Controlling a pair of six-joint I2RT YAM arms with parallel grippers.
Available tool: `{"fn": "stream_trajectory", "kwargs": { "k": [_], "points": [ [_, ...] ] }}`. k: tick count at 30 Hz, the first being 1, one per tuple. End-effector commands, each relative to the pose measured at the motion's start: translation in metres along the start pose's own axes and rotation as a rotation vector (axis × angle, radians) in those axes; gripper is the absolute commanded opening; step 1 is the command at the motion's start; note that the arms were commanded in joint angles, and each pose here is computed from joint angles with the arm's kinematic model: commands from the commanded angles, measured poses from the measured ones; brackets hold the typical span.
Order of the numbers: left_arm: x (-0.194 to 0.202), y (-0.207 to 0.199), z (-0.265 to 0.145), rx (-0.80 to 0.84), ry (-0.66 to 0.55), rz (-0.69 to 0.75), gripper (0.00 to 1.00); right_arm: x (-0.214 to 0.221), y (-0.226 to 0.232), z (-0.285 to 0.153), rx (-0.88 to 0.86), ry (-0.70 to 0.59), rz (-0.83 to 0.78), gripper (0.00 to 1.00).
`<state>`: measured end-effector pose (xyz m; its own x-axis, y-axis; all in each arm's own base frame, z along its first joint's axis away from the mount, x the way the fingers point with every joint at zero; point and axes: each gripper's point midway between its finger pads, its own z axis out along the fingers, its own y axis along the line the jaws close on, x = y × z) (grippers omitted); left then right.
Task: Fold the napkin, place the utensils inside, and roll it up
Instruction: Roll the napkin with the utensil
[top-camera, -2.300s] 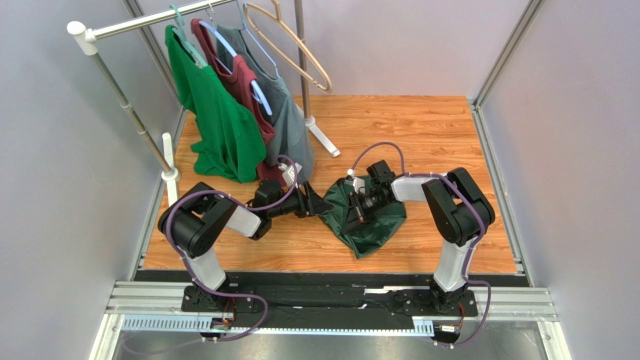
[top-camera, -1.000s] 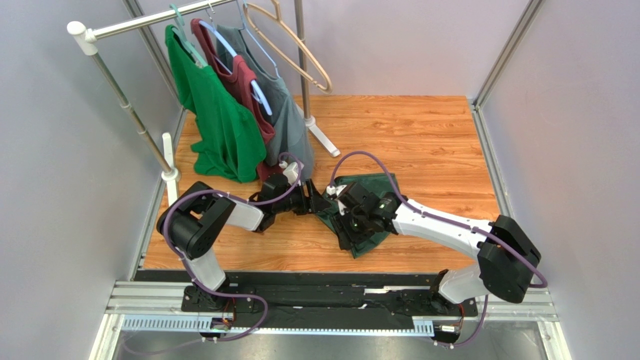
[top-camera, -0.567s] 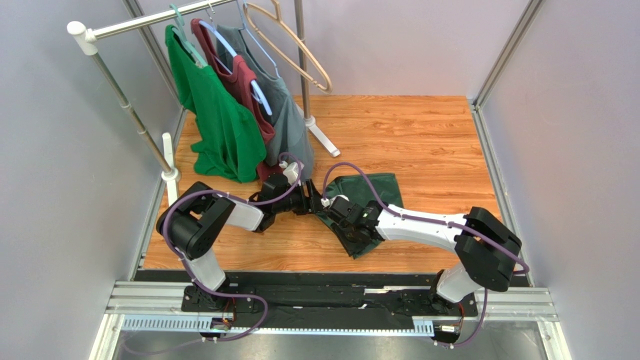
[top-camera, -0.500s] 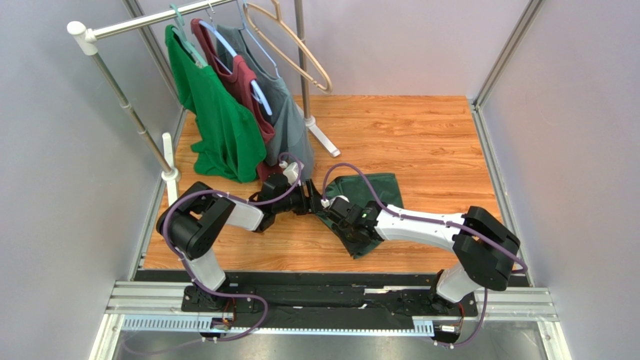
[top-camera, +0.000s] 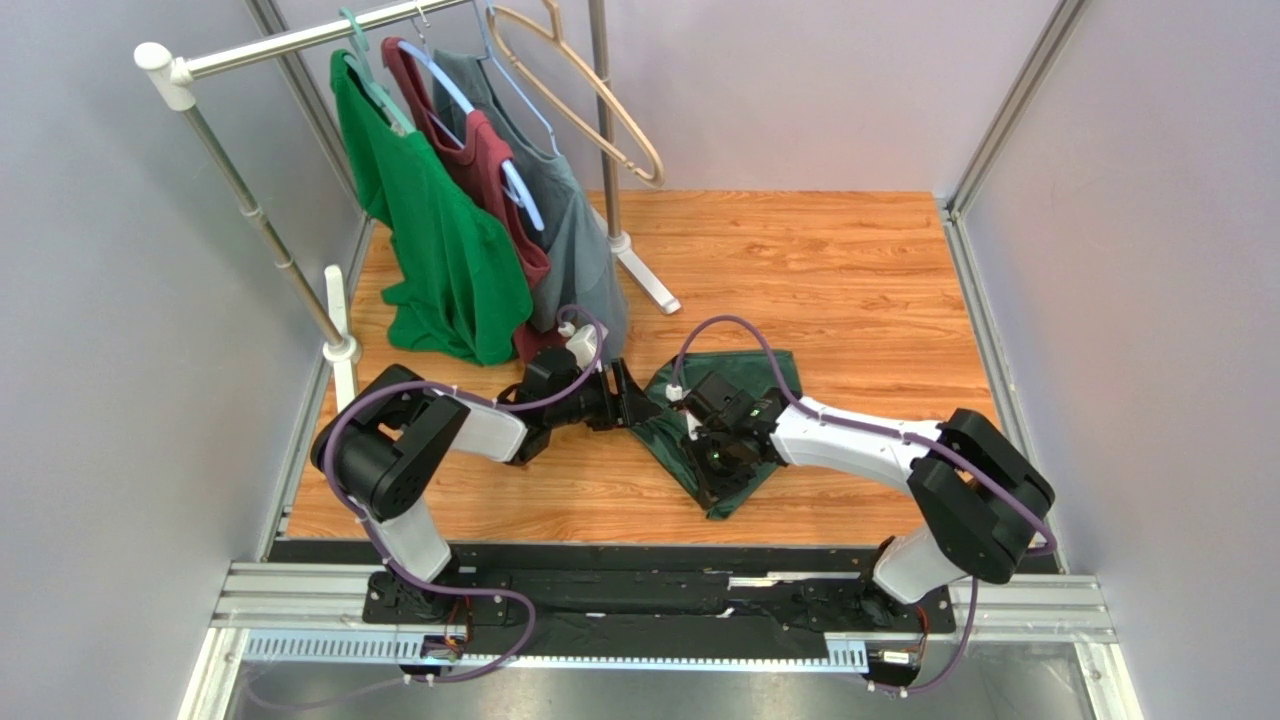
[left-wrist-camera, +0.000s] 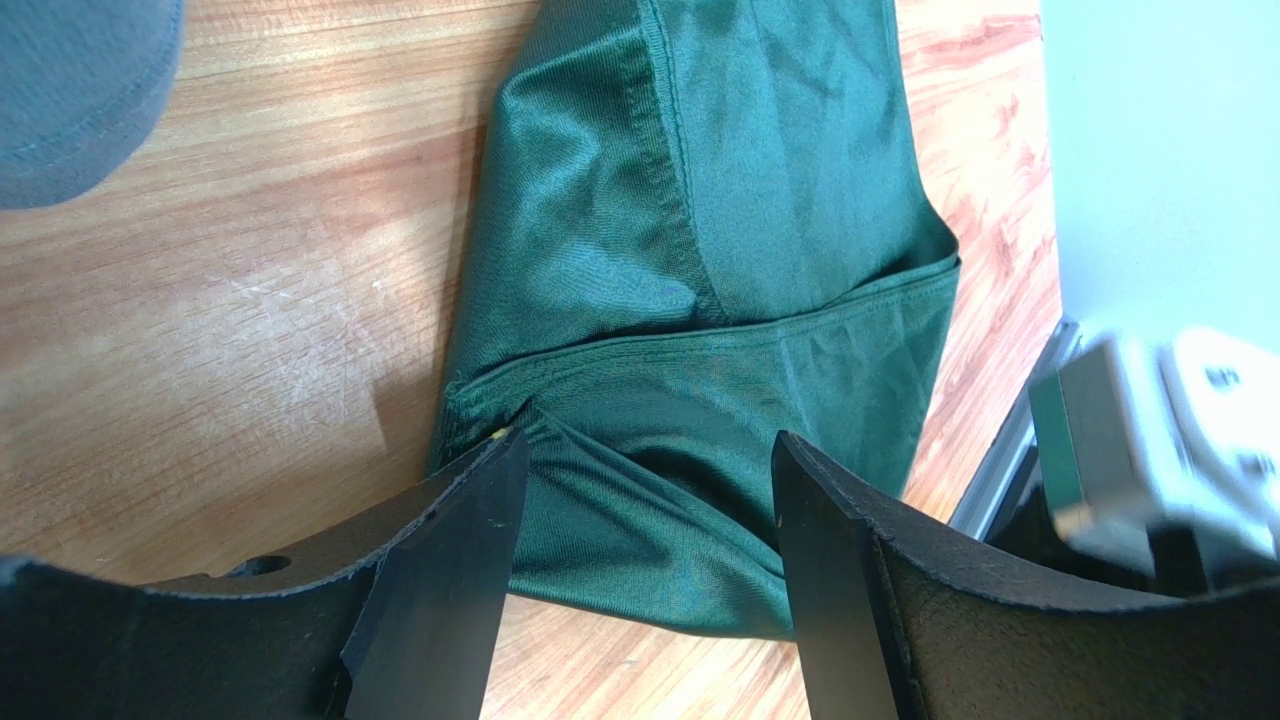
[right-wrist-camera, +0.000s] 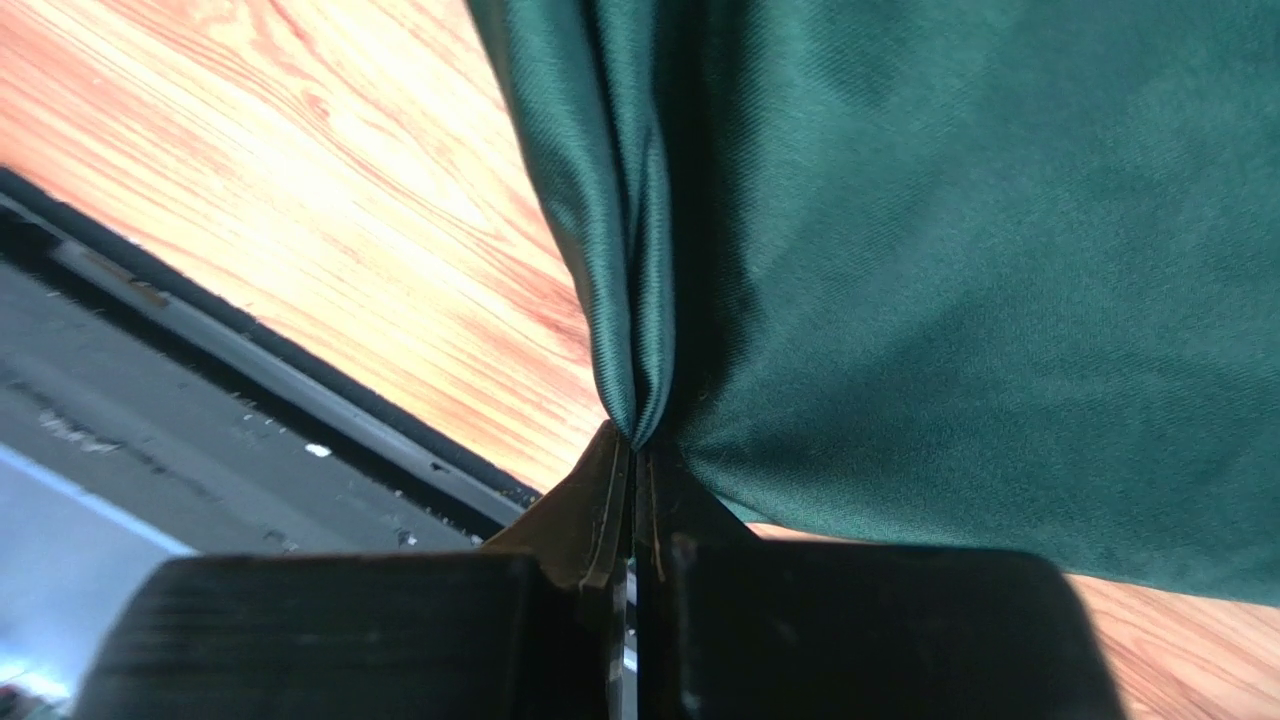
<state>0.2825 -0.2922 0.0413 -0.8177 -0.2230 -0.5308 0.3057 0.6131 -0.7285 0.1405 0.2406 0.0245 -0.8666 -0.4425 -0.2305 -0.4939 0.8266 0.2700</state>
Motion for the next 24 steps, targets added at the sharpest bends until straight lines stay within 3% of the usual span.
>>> {"fn": "stream_trajectory", "kwargs": {
  "k": [1,7,14,20,24],
  "points": [
    [0.006,0.02,-0.002,-0.09,0.018,0.019,0.71,0.008,0.007,-0.008,-0.116,0.034,0.028,0.02],
    [0.009,0.023,0.0,-0.101,0.03,0.019,0.71,0.012,-0.006,-0.006,-0.132,0.053,0.12,0.11],
    [0.011,0.025,0.001,-0.102,0.038,0.015,0.71,-0.002,-0.011,-0.034,-0.103,-0.03,0.118,0.41],
    [0.008,0.022,0.002,-0.097,0.038,0.019,0.71,-0.02,0.005,-0.067,-0.078,-0.159,0.034,0.47],
    [0.009,0.022,0.001,-0.095,0.04,0.02,0.71,-0.021,0.006,-0.065,0.041,-0.184,0.0,0.47]
  ]
}}
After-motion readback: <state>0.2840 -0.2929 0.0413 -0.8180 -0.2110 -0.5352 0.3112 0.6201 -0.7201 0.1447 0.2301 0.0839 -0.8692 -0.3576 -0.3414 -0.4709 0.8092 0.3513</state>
